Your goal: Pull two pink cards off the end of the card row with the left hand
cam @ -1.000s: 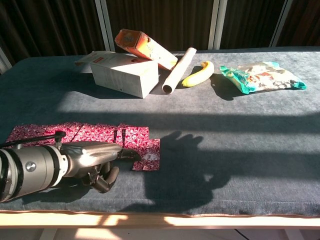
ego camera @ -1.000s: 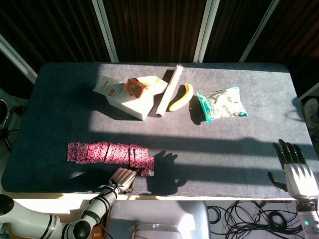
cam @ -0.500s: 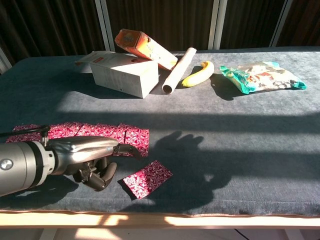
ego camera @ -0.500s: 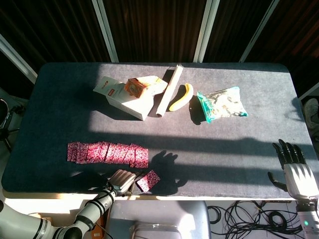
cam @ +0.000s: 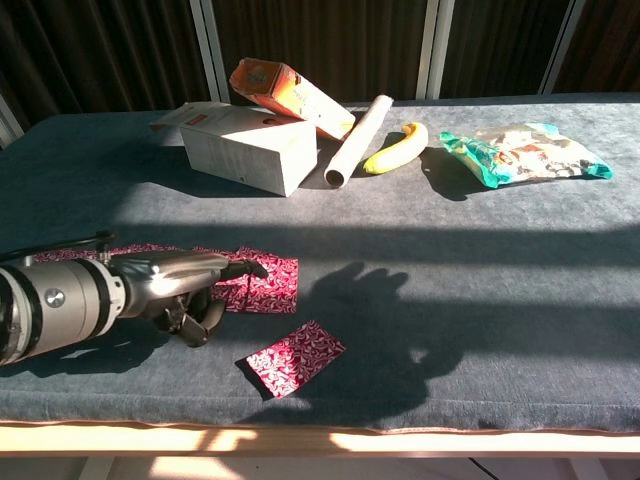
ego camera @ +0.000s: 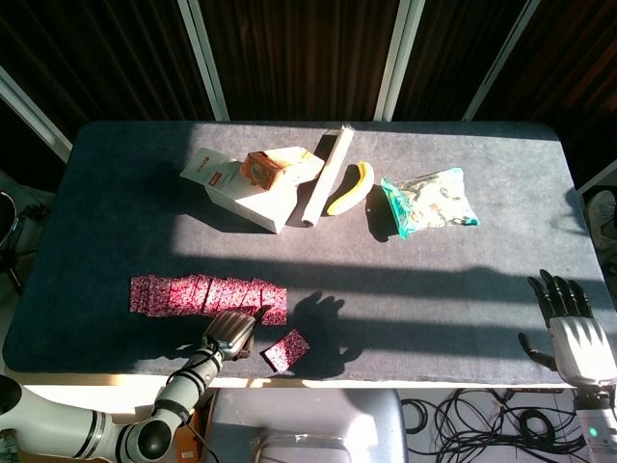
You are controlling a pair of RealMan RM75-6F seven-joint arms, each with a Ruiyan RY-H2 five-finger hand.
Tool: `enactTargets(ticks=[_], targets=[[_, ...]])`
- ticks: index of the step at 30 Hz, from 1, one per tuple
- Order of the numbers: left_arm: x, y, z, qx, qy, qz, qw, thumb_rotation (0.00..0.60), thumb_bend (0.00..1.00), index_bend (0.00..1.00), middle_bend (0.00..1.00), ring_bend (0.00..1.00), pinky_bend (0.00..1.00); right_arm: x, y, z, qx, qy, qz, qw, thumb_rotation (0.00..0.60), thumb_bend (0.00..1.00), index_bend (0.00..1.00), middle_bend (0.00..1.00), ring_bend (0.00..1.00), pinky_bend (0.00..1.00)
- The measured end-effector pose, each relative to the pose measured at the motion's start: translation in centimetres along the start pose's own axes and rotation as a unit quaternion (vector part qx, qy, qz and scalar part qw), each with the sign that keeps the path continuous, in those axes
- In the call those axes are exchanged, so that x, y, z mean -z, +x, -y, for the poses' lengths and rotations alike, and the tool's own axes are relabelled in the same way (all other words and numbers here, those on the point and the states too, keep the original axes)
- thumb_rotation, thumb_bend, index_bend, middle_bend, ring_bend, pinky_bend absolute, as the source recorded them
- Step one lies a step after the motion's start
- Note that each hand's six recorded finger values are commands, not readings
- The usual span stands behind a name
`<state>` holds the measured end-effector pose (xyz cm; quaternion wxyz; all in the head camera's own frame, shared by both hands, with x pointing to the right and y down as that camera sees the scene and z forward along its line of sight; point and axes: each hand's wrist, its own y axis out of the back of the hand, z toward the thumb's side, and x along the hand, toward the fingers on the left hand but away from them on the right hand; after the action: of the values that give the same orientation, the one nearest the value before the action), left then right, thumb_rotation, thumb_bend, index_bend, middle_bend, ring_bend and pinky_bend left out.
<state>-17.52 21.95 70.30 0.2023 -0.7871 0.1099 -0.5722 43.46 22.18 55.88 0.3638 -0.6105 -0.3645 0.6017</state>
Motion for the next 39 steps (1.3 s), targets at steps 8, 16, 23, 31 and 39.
enactTargets(ticks=[8, 16, 23, 31, 39], targets=[[-0.2, 0.4, 1.0, 0.022, 0.013, -0.001, 0.9997, 0.6, 0.97, 0.12, 1.0, 1.0, 1.0, 0.2, 0.1, -0.2, 0.004, -0.005, 0.003, 1.0, 0.6, 0.25, 0.0, 0.0, 0.0, 0.0], [-0.9, 1.1, 1.2, 0.039, 0.005, 0.008, 0.9992, 0.6, 0.97, 0.14, 1.0, 1.0, 1.0, 0.3, 0.2, -0.3, 0.002, -0.012, 0.004, 0.9999, 0.6, 0.25, 0.0, 0.0, 0.0, 0.0], [-2.8, 1.6, 1.1, 0.042, 0.006, 0.033, 0.9986, 0.6, 0.97, 0.14, 1.0, 1.0, 1.0, 0.5, 0.2, -0.4, -0.001, -0.019, 0.004, 0.9998, 0.6, 0.25, 0.0, 0.0, 0.0, 0.0], [-5.3, 2.6, 0.9, 0.055, -0.013, 0.058, 0.9967, 0.6, 0.97, 0.13, 1.0, 1.0, 1.0, 0.8, 0.3, -0.8, 0.002, -0.027, 0.006, 0.9996, 0.6, 0.25, 0.0, 0.0, 0.0, 0.0], [-7.7, 3.0, 0.1, 0.048, -0.021, 0.071, 0.9961, 0.6, 0.96, 0.1, 1.0, 1.0, 1.0, 1.4, 0.5, -1.2, 0.006, -0.029, 0.011, 0.9995, 0.6, 0.25, 0.0, 0.0, 0.0, 0.0]])
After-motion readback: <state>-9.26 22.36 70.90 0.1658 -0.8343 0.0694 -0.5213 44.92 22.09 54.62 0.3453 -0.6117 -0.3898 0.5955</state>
